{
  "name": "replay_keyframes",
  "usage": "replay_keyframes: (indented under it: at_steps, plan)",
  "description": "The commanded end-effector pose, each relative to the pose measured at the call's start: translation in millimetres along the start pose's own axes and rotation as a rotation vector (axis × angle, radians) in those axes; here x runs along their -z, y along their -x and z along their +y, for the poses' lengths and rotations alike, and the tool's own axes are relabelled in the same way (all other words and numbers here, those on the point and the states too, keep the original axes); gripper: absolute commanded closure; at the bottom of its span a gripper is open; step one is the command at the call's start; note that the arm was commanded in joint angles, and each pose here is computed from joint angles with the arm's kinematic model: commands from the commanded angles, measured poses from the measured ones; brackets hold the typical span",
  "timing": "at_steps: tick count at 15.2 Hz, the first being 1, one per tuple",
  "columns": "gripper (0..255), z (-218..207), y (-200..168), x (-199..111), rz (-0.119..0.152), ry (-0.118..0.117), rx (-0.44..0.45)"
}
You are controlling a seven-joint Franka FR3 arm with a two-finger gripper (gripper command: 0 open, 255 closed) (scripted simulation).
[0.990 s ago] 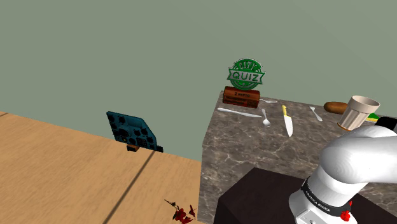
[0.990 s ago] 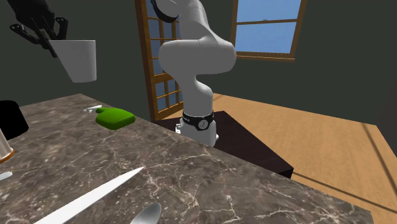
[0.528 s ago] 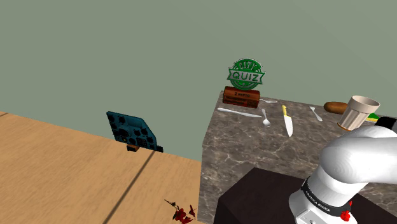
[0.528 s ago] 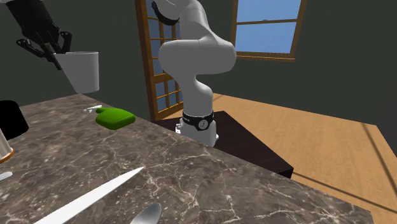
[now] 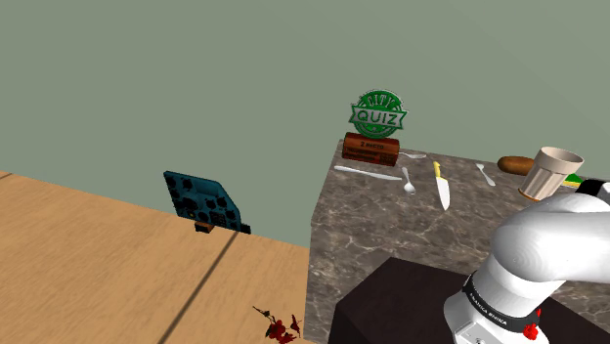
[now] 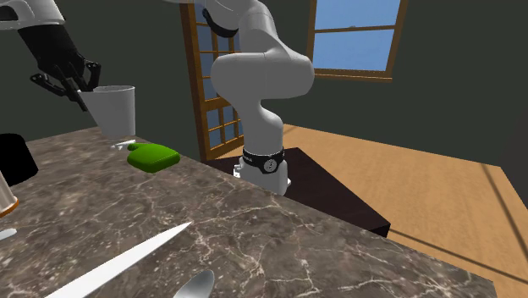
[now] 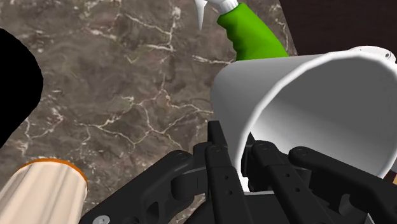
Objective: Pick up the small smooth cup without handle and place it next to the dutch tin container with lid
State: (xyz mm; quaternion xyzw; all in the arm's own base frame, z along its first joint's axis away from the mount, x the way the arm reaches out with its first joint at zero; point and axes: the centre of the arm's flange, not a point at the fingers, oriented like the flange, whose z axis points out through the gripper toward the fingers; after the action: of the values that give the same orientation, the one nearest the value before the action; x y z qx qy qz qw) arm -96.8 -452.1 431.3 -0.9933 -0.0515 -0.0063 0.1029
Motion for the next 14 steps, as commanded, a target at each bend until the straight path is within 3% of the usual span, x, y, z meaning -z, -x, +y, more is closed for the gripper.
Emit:
replay_keyframes:
  at_steps: [1,11,14]
  plan:
    - [255,1,1,-10,0.0,0.0,0.0]
    - [255,12,2,-61,0.0,0.0,0.0]
    - [255,12,2,-61,0.0,0.001,0.0]
